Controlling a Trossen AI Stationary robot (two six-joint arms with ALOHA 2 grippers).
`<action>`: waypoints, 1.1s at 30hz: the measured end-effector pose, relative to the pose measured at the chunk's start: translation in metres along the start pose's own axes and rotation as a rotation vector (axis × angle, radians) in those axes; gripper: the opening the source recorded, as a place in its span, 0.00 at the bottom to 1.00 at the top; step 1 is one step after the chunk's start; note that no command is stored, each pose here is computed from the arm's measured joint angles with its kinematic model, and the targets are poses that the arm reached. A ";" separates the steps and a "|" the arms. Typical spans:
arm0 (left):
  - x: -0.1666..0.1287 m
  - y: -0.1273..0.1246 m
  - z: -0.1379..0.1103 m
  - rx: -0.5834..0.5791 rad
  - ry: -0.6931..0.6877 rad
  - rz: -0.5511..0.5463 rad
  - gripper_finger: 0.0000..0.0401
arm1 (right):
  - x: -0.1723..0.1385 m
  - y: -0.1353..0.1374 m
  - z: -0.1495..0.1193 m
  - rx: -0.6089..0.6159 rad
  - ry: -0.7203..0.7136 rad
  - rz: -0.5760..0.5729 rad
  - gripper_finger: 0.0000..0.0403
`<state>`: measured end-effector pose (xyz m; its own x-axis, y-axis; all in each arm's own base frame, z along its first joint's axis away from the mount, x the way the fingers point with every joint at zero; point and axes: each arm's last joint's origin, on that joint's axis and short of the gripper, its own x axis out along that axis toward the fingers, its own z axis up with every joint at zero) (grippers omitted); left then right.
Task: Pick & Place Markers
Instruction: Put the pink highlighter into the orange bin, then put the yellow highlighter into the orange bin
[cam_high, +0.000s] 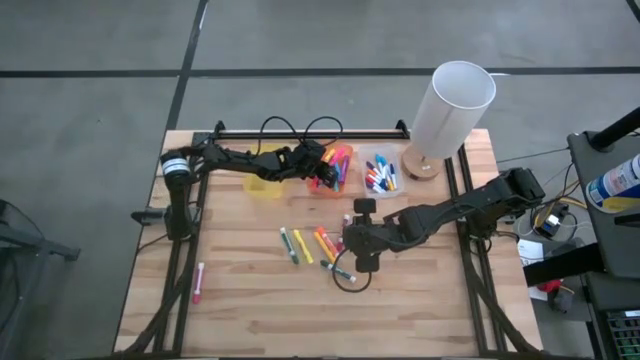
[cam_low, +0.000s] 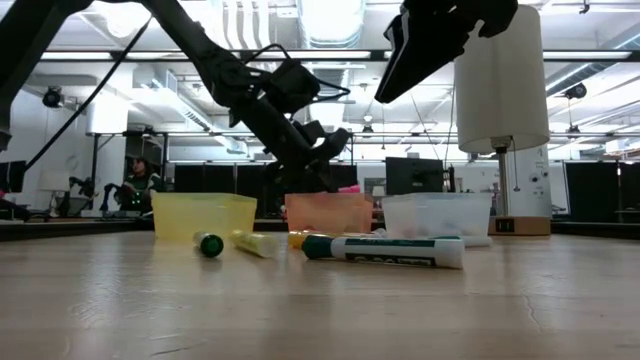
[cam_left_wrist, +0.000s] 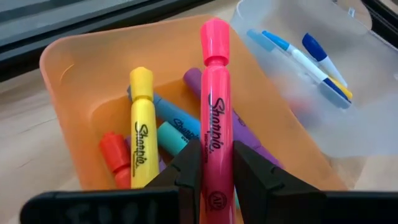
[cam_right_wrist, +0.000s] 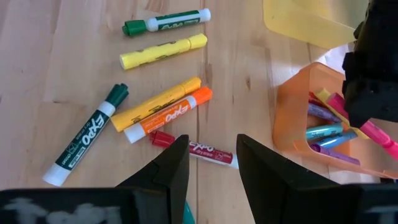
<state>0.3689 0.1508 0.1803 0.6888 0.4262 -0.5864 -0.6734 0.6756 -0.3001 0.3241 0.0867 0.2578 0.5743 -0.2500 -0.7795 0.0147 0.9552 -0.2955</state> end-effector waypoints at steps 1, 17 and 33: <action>0.000 0.000 0.000 0.000 -0.001 0.000 0.16 | 0.000 0.000 0.000 -0.002 -0.001 0.000 0.32; -0.001 0.000 0.001 0.009 0.000 -0.007 0.35 | 0.000 0.000 0.000 -0.003 -0.001 0.000 0.32; -0.025 -0.018 -0.009 0.181 0.168 -0.135 0.35 | 0.001 0.000 -0.001 -0.016 0.004 0.000 0.32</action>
<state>0.3617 0.1225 0.1941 0.7046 0.2293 -0.6716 -0.5094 0.8223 -0.2537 0.3238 0.0866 0.2569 0.5710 -0.2510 -0.7817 0.0021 0.9526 -0.3043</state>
